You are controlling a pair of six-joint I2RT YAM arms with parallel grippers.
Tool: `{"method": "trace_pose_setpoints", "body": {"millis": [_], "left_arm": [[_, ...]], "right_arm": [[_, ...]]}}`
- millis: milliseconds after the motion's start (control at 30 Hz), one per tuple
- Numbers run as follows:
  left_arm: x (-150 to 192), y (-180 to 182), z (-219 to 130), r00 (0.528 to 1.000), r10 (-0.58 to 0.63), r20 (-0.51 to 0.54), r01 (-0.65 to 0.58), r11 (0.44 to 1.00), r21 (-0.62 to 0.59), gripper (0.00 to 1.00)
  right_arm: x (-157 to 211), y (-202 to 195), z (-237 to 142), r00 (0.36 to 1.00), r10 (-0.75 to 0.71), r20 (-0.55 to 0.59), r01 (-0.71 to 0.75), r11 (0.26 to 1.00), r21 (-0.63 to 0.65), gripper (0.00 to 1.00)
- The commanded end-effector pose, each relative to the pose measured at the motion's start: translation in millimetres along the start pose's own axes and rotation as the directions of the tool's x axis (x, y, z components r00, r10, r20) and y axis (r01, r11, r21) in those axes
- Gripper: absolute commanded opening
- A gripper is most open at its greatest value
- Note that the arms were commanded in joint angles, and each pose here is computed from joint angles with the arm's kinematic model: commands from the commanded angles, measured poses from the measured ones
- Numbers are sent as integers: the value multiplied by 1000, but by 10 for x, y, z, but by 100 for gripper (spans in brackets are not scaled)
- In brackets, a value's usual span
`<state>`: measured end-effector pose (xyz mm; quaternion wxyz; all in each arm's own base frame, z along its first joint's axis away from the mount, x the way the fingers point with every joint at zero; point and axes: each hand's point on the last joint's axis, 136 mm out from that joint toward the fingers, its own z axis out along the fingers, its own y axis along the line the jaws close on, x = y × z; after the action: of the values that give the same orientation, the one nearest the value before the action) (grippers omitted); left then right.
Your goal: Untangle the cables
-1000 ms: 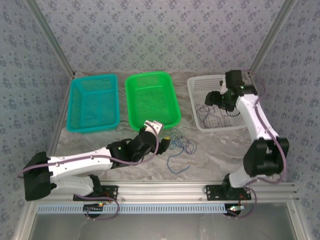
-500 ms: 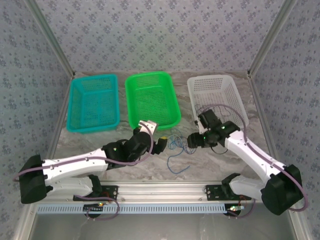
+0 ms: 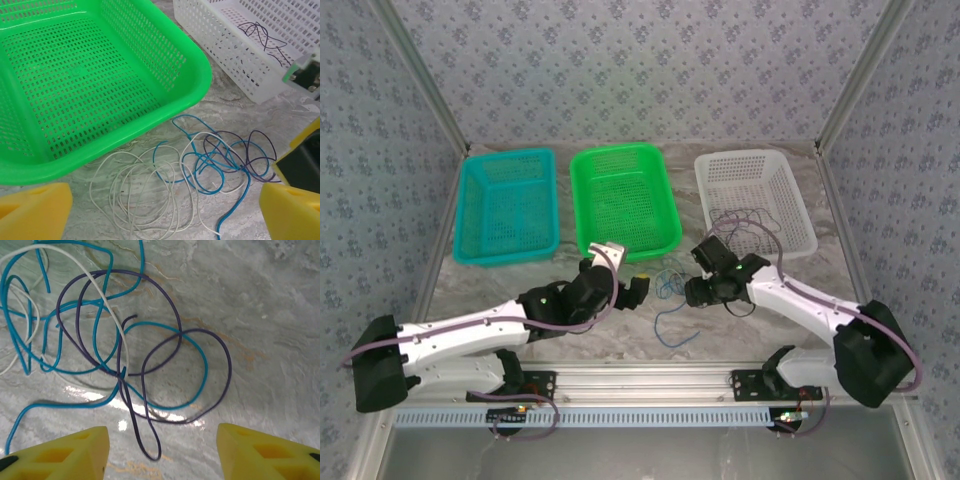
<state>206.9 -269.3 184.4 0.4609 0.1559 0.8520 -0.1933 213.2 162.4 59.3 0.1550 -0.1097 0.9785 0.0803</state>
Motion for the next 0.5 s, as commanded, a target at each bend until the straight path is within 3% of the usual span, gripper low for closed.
{"method": "trace_pose_setpoints", "body": {"millis": [0, 133, 200, 333, 400, 467], "left_arm": [[-44, 60, -45, 999, -32, 19, 32, 999, -10, 98], [-34, 80, -58, 999, -37, 14, 37, 999, -15, 99], [-34, 91, -67, 999, -39, 15, 39, 999, -18, 100], [-43, 106, -80, 999, -41, 20, 42, 999, -19, 99], [-48, 116, -78, 999, -43, 23, 44, 999, -21, 99], [-51, 112, -71, 999, -46, 23, 47, 999, -19, 100]], "right_arm": [[-72, -57, 114, 1000, 0, 26, -2, 999, 53, 54], [-59, -56, 215, 1000, 0, -1, 0, 998, 63, 49], [-33, -64, 233, 1000, 5, -8, -5, 998, 66, 40], [-53, -100, 92, 999, 15, 43, -19, 997, 81, 7], [-80, -109, -55, 995, 21, 94, -29, 997, 75, 0], [-104, -103, -238, 989, 30, 145, -38, 998, 51, 0]]}}
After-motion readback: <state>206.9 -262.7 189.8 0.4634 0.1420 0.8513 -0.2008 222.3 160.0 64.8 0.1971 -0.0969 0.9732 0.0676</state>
